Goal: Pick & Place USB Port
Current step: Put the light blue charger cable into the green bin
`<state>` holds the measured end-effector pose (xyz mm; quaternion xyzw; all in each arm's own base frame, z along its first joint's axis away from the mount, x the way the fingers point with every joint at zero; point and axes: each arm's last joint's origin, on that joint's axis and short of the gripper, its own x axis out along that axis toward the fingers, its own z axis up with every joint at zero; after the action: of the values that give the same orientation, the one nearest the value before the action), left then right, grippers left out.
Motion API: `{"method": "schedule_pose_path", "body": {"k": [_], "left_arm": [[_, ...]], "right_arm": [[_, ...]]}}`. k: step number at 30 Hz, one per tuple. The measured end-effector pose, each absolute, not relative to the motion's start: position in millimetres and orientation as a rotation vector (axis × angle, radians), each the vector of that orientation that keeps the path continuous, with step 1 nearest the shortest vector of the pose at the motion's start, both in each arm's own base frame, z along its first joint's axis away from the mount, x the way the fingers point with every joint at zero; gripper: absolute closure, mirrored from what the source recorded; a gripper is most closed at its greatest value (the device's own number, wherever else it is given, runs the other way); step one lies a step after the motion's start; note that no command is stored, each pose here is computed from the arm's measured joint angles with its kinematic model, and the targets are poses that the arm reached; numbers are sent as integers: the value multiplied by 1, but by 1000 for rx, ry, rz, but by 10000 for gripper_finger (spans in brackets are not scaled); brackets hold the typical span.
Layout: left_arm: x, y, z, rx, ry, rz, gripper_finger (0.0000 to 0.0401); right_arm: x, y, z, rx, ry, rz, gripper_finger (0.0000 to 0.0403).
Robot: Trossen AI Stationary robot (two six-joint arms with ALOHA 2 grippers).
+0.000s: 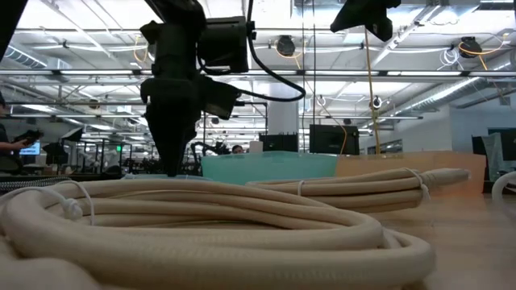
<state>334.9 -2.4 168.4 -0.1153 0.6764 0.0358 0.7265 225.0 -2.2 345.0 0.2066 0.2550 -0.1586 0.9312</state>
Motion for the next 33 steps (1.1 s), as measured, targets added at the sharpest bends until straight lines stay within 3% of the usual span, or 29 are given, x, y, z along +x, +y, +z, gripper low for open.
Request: {"method": "schedule_pose_path", "body": {"k": [10, 33], "left_arm": [[335, 16, 168, -254, 1482, 153, 176], [335, 14, 168, -283, 1481, 124, 176]], "right_arm": [[225, -2, 345, 414, 525, -323, 403], [224, -2, 344, 409, 540, -328, 403]]}}
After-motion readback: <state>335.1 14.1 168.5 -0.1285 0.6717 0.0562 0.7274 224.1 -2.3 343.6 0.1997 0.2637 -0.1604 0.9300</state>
